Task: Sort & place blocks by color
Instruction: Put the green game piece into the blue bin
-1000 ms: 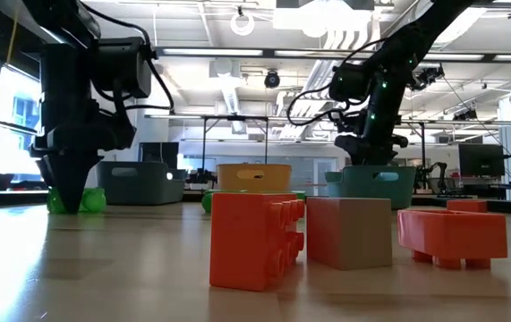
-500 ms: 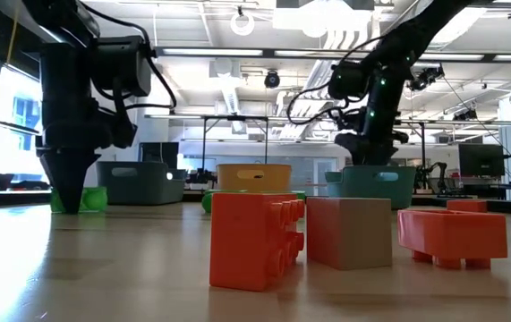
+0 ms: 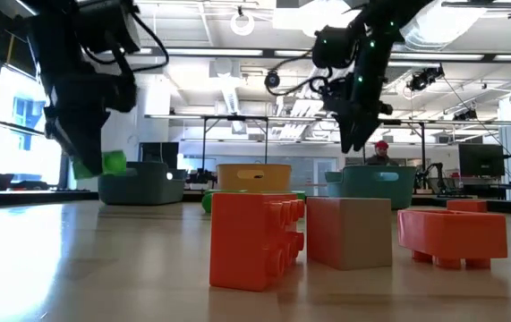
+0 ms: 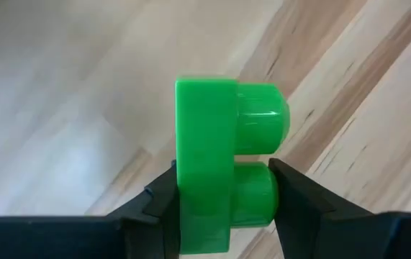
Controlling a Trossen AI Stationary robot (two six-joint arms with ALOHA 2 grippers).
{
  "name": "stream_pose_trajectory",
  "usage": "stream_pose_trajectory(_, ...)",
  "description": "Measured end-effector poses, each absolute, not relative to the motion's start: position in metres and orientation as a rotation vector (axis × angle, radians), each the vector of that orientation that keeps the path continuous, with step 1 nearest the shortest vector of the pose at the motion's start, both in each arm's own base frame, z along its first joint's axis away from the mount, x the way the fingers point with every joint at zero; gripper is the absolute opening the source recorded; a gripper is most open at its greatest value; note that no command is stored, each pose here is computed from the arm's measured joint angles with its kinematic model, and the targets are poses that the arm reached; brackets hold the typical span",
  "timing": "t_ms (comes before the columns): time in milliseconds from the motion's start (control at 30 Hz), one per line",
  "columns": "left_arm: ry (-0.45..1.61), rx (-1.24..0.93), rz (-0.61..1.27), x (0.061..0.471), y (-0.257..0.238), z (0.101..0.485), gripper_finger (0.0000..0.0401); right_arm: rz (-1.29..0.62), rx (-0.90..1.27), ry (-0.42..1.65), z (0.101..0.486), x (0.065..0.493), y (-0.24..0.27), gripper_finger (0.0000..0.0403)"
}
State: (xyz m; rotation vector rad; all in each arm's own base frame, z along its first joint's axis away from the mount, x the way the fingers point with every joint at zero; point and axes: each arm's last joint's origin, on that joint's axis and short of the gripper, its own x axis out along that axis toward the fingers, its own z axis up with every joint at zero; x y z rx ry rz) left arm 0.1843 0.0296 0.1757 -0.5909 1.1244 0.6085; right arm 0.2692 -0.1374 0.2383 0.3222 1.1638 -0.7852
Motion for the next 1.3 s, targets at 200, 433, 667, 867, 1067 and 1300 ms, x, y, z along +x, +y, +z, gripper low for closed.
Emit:
stream_pose_trajectory(200,0.962,-0.528,0.680,0.174,0.033,0.197,0.0136,-0.610,0.326,1.194,0.238,0.282,-0.105,0.0209)
stream_pose_trajectory(433,0.817,-0.452,0.788,0.165,0.047,0.212,0.0136,-0.439,0.351,1.211,0.236,0.292,-0.072,0.0209)
stream_pose_trajectory(667,0.706,-0.383,0.865,0.165,0.071,0.221,0.0136,-0.299,0.351,1.221,0.236,0.299,-0.037,0.0209)
stream_pose_trajectory(867,0.706,-0.362,0.962,0.155,0.093,0.222,0.0136,-0.190,0.231,1.187,0.238,0.305,-0.006,0.0209)
stream_pose_trajectory(1067,0.702,-0.371,1.064,0.144,0.113,0.221,0.0136,-0.100,0.183,1.124,0.241,0.311,0.022,0.0209)
stream_pose_trajectory(1300,0.734,-0.406,1.072,0.145,0.141,0.208,0.0136,-0.053,0.175,1.107,0.242,0.311,0.043,0.0209)
